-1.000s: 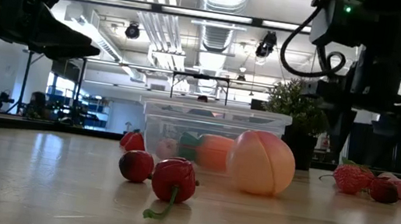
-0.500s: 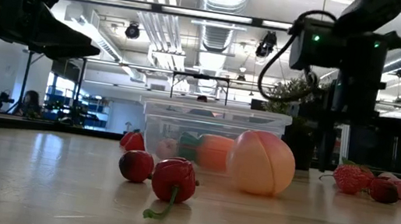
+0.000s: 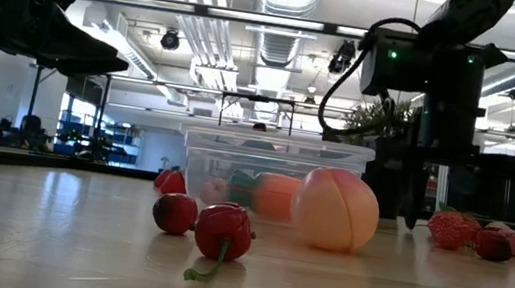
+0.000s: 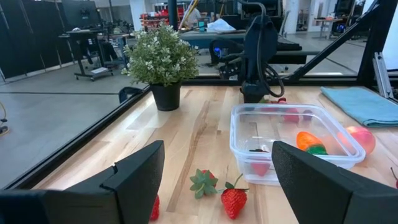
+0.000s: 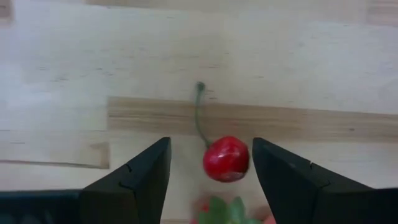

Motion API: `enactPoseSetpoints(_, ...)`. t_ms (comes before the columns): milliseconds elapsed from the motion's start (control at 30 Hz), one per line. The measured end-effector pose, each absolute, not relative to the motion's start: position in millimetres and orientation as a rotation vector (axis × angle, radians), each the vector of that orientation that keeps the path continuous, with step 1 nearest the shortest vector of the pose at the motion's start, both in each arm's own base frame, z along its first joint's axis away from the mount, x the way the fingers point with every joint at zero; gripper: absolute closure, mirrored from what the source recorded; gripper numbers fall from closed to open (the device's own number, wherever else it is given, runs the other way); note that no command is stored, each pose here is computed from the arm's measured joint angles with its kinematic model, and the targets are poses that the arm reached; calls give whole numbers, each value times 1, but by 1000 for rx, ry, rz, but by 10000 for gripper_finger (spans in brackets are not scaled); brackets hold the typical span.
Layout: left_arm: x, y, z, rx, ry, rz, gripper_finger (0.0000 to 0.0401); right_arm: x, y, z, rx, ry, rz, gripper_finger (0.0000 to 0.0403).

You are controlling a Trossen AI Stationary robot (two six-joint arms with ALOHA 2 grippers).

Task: Pick and placing Produce into tupperware
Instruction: Put the cherry into the transparent bin

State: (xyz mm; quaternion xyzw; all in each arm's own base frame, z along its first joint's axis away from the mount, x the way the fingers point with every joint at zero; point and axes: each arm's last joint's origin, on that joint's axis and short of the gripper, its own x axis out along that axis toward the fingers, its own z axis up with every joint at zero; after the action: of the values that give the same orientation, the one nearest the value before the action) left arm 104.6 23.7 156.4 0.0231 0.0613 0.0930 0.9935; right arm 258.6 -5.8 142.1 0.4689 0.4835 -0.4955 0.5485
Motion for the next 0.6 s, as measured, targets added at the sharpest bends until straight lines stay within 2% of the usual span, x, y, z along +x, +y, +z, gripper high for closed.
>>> enactPoseSetpoints(600,105,24,156,46,123,186,118,254,-6,140,1079,1168,-1209,305)
